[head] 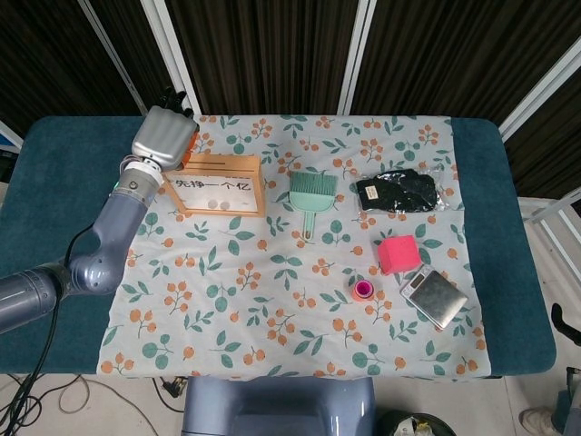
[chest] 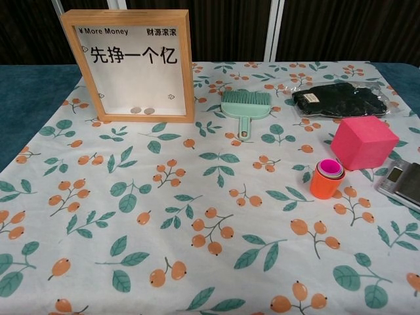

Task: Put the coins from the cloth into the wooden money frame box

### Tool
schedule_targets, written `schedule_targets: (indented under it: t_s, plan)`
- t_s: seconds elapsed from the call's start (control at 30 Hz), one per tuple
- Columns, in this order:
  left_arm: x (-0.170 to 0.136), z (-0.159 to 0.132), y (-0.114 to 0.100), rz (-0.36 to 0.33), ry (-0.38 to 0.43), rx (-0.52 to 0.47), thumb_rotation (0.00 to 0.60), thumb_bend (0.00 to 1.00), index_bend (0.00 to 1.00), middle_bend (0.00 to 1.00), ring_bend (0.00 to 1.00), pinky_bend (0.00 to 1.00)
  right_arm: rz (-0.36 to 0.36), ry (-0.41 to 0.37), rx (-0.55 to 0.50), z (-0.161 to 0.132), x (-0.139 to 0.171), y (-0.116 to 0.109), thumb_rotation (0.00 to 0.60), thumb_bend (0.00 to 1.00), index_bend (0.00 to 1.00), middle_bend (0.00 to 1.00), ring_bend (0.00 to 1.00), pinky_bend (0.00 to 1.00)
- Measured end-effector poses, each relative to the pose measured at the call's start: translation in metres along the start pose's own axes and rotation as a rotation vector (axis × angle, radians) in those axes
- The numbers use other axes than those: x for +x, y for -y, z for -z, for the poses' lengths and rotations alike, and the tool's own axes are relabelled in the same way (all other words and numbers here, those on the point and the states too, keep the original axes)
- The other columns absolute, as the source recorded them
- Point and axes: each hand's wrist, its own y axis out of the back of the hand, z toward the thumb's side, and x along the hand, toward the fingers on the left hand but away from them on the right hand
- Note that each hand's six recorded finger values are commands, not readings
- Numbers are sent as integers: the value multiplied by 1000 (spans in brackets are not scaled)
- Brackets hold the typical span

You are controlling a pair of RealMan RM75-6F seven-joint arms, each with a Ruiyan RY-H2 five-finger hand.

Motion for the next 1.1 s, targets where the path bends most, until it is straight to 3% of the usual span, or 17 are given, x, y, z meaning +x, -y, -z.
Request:
schedule_targets:
  t_s: [0.3,0.63,1.1]
  plan:
    - [-1,5,9,43,-2,-43,600,837,732,281,0,0,4,2,0,0,0,-1,600,394,128,26,0,0]
    - [6,-2,14,9,23,-71,600,798,720,284,0,0,6,6,0,1,0,-2,600,395,128,26,0,0]
    - [12,-16,19,21,48,-91,600,798,682,279,0,0,1,9,4,1,0,0,600,394,128,26,0,0]
